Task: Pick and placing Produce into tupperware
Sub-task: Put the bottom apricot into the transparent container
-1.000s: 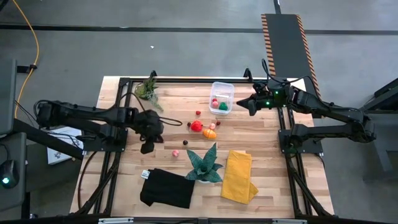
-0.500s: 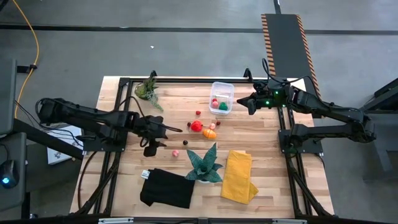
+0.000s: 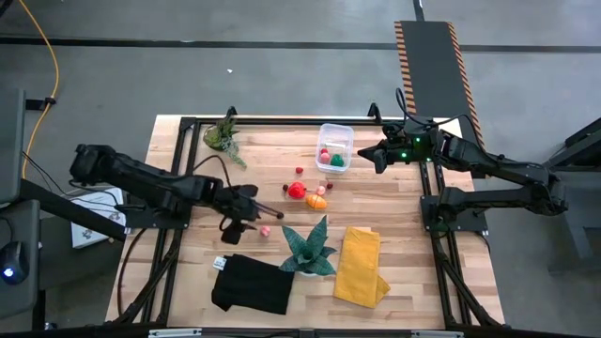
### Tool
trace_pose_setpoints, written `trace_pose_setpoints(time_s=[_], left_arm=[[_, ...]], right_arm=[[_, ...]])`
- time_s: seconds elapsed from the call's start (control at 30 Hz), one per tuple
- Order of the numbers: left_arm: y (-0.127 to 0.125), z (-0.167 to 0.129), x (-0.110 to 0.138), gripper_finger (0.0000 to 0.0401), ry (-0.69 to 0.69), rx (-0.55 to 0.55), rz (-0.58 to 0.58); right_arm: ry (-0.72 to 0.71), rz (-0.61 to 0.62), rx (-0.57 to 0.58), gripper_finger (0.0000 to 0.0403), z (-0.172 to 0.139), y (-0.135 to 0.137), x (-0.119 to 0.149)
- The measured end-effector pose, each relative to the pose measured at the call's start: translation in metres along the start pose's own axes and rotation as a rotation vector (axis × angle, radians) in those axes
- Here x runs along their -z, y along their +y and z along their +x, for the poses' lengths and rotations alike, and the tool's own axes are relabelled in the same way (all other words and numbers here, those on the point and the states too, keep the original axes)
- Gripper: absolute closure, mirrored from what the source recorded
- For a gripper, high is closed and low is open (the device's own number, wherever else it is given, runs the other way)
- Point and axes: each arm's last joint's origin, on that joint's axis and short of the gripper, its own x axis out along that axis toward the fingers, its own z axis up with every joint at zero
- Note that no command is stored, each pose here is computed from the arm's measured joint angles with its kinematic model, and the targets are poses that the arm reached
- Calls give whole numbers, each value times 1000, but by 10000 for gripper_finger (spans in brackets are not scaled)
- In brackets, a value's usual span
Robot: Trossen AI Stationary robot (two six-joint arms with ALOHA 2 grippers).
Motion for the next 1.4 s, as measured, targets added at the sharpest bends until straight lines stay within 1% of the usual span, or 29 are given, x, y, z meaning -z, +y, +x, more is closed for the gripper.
trace_pose_setpoints(time_s=[0.17,0.3,0.4,0.63,0.8,0.93,1.1,1.4], left_arm=[[-7,9,0,233,27,1,65],[-7,15,1,228,46,-32,67],[-6,19,-1,220,32,-40,65],[-5,28,0,185,40,-41,42],[-5,30,0,156,42,-37,43],[-5,30,0,141,42,-34,50],[-5,30,0,132,43,-34,53],[-6,33,0,125,46,5,75]], right_arm=[[1,-1,0,402,0,0,0],[3,-8,-3,402,0,0,0],[3,-8,-3,402,0,0,0],[7,-8,-9,402,0,0,0],[17,-15,-21,402,1,3,2],[23,-22,-28,402,1,5,4],[21,-22,-24,402,1,6,4],[20,-17,-22,402,1,6,5]])
